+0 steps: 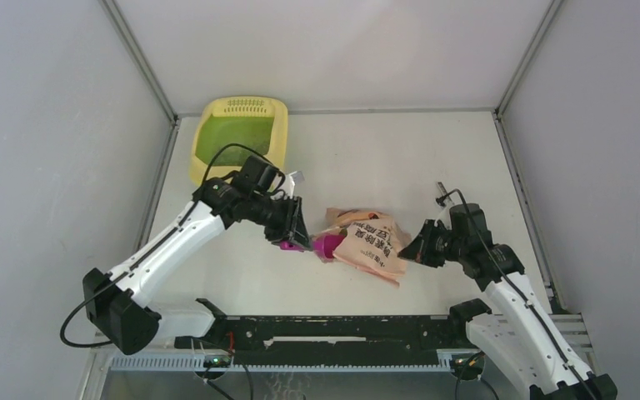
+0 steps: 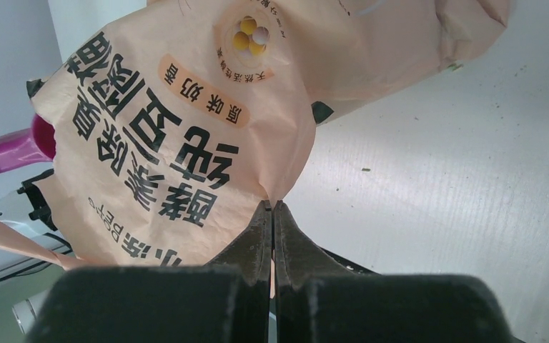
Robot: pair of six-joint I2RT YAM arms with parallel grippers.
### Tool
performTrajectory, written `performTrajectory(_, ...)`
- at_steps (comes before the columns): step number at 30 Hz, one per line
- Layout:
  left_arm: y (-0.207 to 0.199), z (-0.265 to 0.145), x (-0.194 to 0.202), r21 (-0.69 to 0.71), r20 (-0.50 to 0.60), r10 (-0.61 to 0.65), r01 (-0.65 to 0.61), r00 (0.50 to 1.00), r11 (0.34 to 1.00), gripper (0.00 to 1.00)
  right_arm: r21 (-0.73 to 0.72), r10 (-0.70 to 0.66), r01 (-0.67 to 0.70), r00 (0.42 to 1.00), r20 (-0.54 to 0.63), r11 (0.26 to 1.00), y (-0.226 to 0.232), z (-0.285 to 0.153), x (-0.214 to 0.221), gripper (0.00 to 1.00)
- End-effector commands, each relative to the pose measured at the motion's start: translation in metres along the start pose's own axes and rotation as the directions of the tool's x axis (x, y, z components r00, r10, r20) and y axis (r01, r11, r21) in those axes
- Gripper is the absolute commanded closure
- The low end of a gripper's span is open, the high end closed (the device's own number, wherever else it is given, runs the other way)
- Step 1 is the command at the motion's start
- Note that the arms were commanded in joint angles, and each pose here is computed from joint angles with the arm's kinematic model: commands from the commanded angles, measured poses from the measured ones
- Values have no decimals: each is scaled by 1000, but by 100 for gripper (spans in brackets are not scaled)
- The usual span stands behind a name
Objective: Fill the litter box with clean litter
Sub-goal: 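Scoop the cat litter from the cat litter bag.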
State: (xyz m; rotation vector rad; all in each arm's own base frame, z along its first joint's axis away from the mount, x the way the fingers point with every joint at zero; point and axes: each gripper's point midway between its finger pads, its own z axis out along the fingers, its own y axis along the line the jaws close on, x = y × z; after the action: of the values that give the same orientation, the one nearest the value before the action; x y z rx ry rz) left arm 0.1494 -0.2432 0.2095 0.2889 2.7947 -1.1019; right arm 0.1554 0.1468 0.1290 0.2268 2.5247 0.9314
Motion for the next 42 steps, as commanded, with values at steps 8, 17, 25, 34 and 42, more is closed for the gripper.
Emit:
performTrajectory(8, -1, 18, -13, -68, -43, 43, -46, 998, 997, 100, -8, -14, 14, 1000, 19, 1000, 3, 5, -5, 100)
performTrajectory(17, 12, 47, -40, -138, -44, 9, -15, 999, 990, 100, -10, -22, 22, 1000, 20, 1000, 4, 5, -5, 100)
performTrajectory(25, 2, 65, -53, -77, -36, 10, -13, 999, 997, 100, -11, -26, 26, 1000, 13, 1000, 4, 7, -5, 100)
performTrajectory(34, -20, 44, -55, 1, 13, 73, -73, 997, 997, 100, 3, -25, 25, 1000, 7, 1000, 1, 9, -5, 100)
performTrajectory(42, -36, 29, -57, 15, 28, 104, -104, 994, 994, 100, 19, -30, 30, 1000, -2, 999, 0, 12, -3, 100)
